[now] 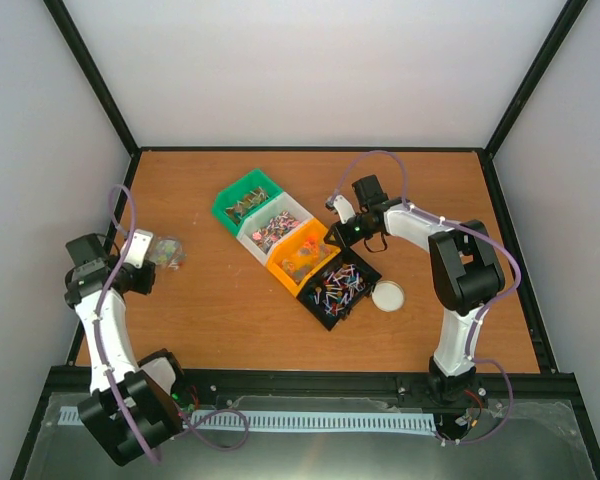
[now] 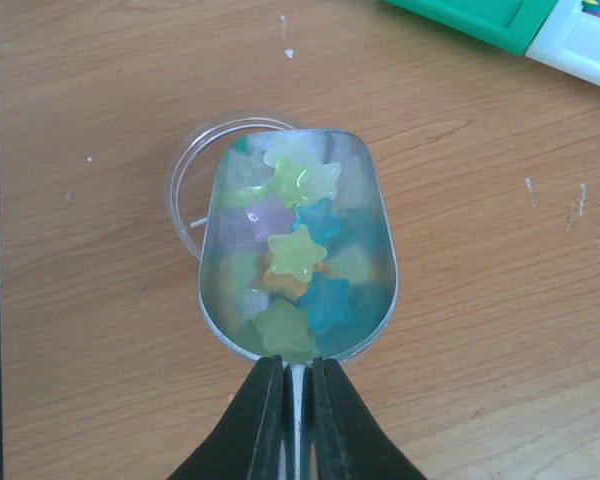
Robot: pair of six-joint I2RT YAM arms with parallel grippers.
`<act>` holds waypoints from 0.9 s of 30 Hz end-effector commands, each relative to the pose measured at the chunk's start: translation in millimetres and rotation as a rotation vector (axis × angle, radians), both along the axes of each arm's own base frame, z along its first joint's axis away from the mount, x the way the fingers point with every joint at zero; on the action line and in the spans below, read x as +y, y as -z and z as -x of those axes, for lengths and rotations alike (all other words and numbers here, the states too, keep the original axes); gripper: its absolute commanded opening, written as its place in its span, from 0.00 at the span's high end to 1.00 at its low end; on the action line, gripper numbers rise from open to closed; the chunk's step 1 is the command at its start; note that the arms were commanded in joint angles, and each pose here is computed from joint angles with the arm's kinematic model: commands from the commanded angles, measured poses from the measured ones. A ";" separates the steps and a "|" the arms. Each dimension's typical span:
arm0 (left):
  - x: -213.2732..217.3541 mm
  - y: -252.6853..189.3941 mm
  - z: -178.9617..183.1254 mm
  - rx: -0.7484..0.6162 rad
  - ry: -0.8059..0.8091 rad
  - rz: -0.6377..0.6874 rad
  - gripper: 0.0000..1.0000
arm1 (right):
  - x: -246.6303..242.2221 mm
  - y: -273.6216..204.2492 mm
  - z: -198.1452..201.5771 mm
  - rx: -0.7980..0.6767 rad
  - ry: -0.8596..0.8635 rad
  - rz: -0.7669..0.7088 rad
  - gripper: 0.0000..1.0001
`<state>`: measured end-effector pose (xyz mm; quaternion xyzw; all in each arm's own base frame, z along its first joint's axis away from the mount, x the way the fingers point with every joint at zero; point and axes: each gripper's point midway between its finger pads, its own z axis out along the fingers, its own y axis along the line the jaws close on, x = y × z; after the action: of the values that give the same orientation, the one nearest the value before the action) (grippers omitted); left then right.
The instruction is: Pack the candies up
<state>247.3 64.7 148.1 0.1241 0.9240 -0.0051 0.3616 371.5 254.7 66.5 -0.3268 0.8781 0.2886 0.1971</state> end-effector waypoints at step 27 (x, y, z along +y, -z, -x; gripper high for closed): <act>23.3 -15.7 -1.5 0.107 0.044 -0.122 0.99 | -2.7 17.4 29.0 0.131 -0.004 0.008 0.97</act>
<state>245.2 83.3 148.6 0.1470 0.9434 0.0206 0.2967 371.1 255.3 67.0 -0.3224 0.8786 0.2924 0.1967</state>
